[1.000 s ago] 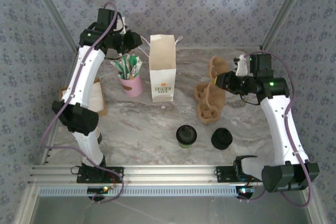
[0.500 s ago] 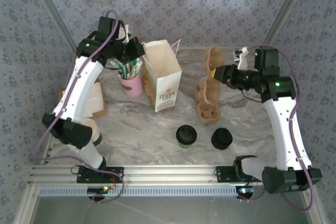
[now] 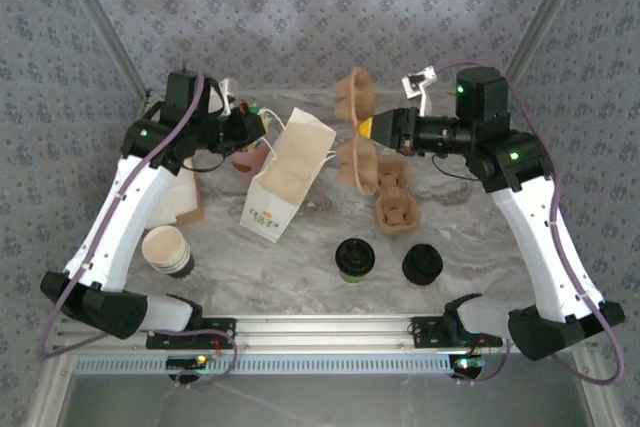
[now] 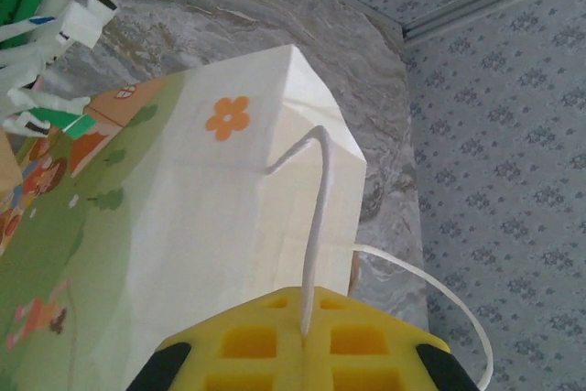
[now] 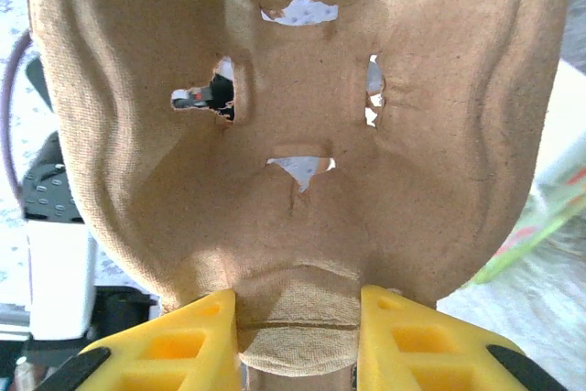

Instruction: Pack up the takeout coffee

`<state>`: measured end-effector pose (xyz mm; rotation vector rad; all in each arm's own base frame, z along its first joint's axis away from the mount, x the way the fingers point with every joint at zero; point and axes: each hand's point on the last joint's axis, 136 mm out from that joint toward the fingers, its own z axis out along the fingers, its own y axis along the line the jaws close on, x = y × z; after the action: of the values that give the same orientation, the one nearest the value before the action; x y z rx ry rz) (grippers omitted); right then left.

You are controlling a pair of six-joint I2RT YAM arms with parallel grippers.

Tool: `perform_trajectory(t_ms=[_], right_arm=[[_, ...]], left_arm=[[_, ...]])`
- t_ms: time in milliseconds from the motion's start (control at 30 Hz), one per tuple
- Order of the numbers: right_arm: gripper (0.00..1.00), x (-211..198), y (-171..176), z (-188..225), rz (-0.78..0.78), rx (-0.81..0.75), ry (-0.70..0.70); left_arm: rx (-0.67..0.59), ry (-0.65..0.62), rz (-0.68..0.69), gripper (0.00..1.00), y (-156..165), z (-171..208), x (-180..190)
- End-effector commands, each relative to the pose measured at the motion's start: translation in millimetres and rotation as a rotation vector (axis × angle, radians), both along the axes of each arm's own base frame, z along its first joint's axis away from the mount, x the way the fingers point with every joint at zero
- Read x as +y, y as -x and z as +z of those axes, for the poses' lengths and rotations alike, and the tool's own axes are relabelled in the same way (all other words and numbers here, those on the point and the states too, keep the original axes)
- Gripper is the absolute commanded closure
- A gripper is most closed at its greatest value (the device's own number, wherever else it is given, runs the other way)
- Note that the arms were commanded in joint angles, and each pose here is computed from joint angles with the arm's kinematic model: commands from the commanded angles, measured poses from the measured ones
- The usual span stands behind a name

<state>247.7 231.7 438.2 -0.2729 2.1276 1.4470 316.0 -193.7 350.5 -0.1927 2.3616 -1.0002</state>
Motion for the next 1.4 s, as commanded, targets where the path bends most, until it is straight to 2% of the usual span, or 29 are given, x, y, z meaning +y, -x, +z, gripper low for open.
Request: perform_trajectory(t_ms=[0,233,567,967,1367], right_arm=[[0.68,20,0,27,0.037,0.001,-0.098],[0.68,48,-10,29,0.030,0.027,-0.119],[0.68,68,-51,2,-0.110,0.096,-0.094],[0.68,85,-73,-42,-0.255,0.139,0.024],[0.67,93,-70,-79,-0.359,0.160,0.174]], left_arm=[[-0.059,0.060,0.016,1.00,6,18,-1],[-0.099,0.118,0.052,1.00,12,30,2],[-0.113,0.148,0.063,1.00,16,30,3],[-0.111,0.153,0.073,1.00,17,25,5],[-0.122,0.150,0.090,1.00,19,25,9]])
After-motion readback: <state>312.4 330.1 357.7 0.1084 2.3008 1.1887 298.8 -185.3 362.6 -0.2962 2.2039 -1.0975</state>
